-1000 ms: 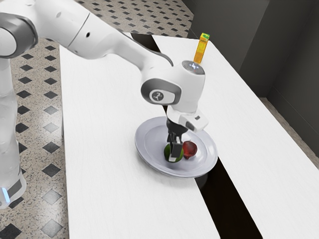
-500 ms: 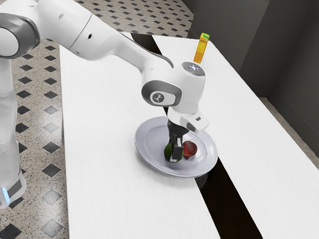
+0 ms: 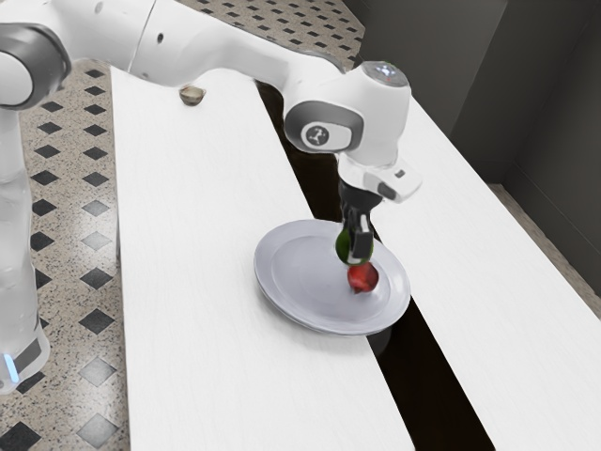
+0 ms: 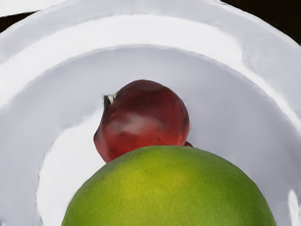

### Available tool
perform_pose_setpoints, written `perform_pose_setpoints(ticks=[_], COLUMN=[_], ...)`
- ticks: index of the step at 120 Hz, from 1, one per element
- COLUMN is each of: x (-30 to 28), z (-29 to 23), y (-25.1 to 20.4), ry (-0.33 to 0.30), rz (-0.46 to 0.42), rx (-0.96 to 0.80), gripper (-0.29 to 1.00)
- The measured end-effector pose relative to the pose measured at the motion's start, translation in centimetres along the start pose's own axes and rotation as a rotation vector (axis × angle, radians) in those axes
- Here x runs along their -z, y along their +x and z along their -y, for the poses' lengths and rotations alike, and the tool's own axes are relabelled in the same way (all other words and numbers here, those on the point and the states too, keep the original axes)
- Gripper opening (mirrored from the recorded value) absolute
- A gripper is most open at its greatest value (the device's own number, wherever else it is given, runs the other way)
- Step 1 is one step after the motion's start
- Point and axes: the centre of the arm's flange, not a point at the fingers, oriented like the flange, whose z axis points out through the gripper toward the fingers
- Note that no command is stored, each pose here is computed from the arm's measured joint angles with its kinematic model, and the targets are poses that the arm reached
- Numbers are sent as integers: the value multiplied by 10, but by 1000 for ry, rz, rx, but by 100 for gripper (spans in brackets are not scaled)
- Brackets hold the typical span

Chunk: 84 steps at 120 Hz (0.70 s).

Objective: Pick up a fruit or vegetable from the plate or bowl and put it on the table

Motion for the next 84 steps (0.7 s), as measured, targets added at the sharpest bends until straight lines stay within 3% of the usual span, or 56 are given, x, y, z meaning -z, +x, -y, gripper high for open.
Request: perform_pose_setpoints(ticks=[23, 62, 84], x=[59, 73, 67], z=[3, 126, 187], y=[-19, -66, -80], ry=[68, 106, 110], rz=[33, 205, 230], rx=[-5, 192, 231], gripper=[27, 26, 26])
